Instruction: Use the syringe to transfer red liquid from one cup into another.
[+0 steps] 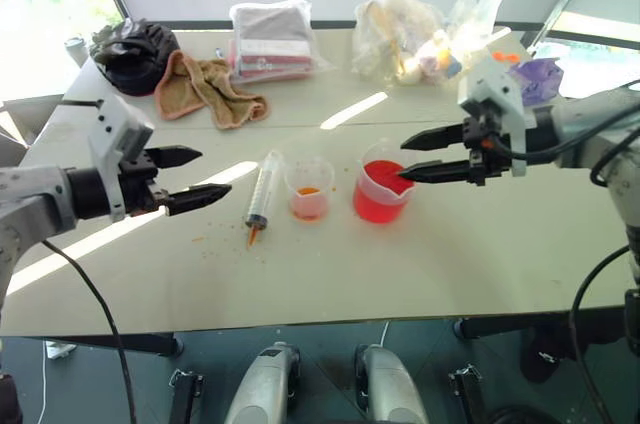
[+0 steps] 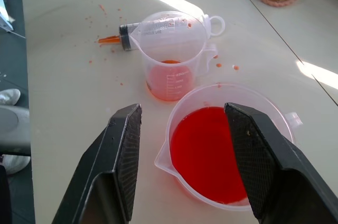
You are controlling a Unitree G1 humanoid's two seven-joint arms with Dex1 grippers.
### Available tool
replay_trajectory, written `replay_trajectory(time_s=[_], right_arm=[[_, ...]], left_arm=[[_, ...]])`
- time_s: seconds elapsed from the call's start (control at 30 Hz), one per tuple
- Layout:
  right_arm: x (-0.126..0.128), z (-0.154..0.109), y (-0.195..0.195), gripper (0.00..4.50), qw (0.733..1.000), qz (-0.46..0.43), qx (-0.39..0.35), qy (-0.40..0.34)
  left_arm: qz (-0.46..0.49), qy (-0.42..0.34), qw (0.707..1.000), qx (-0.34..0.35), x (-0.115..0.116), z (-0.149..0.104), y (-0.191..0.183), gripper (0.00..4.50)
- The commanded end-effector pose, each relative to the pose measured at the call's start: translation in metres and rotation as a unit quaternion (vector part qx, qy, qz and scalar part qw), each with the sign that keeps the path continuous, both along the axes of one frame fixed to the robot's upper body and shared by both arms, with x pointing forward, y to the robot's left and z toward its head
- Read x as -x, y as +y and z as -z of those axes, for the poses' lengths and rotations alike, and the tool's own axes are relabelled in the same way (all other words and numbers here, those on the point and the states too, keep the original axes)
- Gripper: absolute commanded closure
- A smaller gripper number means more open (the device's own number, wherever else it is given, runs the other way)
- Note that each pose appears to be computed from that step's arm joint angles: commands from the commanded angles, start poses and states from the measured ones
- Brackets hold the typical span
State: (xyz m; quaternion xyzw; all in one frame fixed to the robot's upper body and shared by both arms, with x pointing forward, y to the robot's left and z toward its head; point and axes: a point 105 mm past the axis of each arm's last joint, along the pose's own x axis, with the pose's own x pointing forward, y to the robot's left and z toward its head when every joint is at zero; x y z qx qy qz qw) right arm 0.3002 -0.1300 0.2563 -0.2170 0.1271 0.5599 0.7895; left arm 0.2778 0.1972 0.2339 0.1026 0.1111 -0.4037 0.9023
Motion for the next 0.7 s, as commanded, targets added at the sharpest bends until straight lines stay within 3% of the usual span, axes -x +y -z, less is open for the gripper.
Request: replay_trajectory(time_s=[0.03,0.7], right_arm=[[0.0020,-0.0095,0.0091,1.91,0.999,-0.017,-0.001,-0.030],[-0.0039,-0.0089,0.0083,1.91,0.999,-0.022,0.003,-0.029]], left_arm=[[0.003,-0.028,1.000,0.005,0.0012,-0.0137,-0.0031,0.04],[-0.005,-0.021,1.000,-0.002,0.0046,-0.0101,-0.0080,0.04]])
